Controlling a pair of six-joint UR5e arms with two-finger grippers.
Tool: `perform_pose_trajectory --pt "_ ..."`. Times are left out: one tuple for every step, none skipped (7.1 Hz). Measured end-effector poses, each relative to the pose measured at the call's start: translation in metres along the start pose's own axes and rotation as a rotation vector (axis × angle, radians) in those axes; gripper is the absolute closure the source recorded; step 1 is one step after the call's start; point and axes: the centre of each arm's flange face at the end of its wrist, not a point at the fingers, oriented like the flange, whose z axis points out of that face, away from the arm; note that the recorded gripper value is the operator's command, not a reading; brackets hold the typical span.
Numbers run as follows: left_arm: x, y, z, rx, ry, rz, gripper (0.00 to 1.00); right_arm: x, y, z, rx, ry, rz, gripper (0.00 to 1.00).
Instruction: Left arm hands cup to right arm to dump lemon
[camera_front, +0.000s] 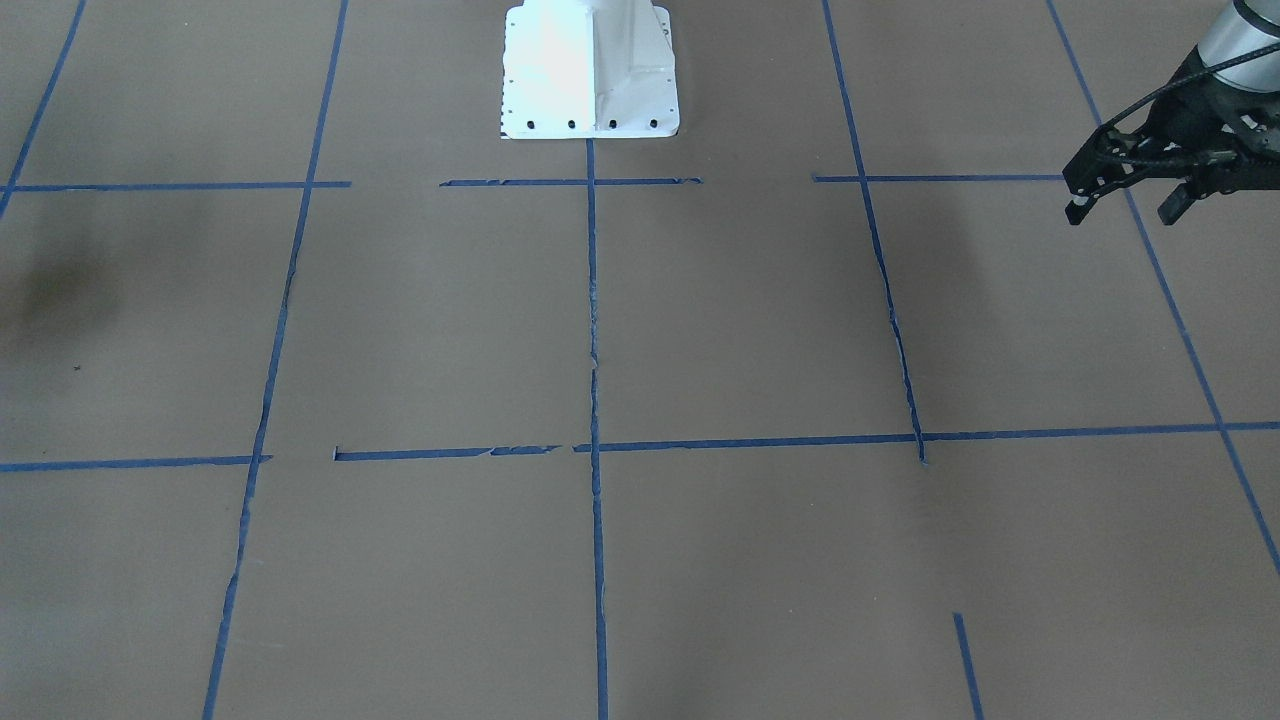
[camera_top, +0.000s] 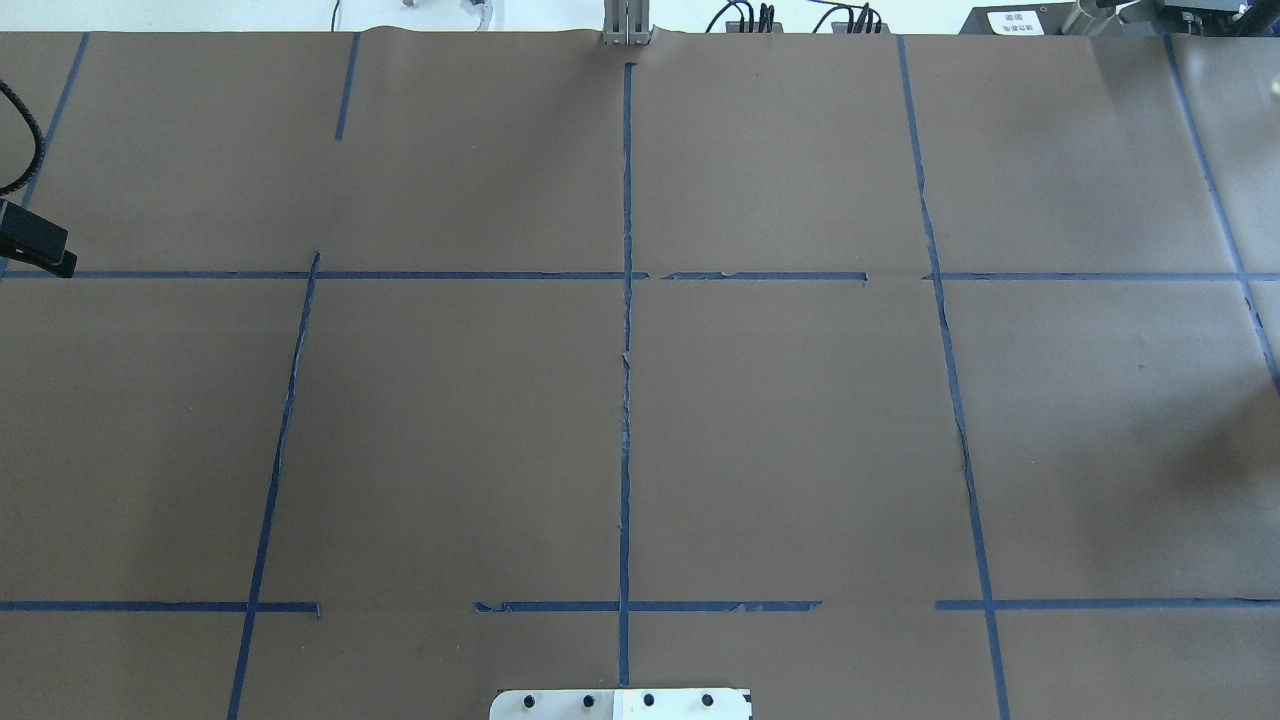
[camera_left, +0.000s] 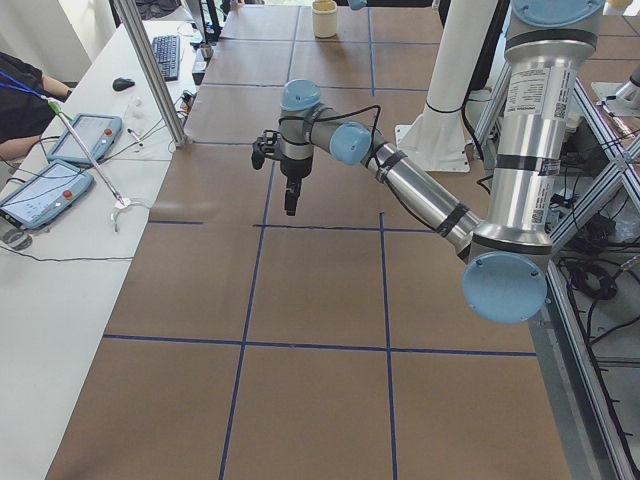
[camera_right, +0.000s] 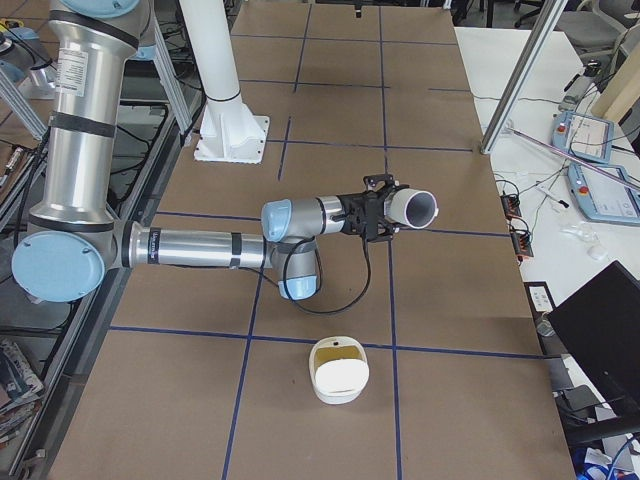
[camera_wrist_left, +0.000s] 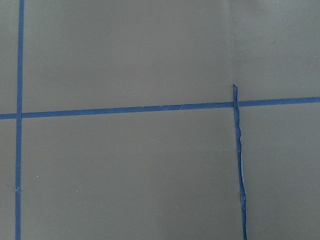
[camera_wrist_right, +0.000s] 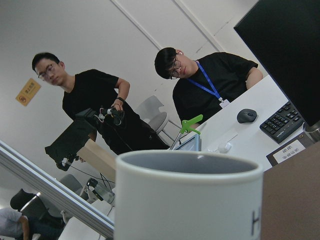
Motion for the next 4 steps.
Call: perform_pose_trajectory --pt "0.005 -0.003 0.001 -0.001 0.004 0.008 0.0 -0.015 0.022 0.034 -0.058 0.019 -0.188 0.95" --pt "0.013 -0.004 0.003 -0.004 0.01 0.021 0.0 -0.032 0.051 0.068 -0.097 0.027 -0.403 0.95" --pt "0.023 -0.003 0.006 -0.013 0.017 0.036 0.0 -0.056 0.081 0.102 -0.114 0.025 -0.607 0.89" --pt "0.033 -0.004 0.009 -0.029 0.037 0.046 0.0 -0.092 0.111 0.137 -0.114 0.01 -0.797 0.87"
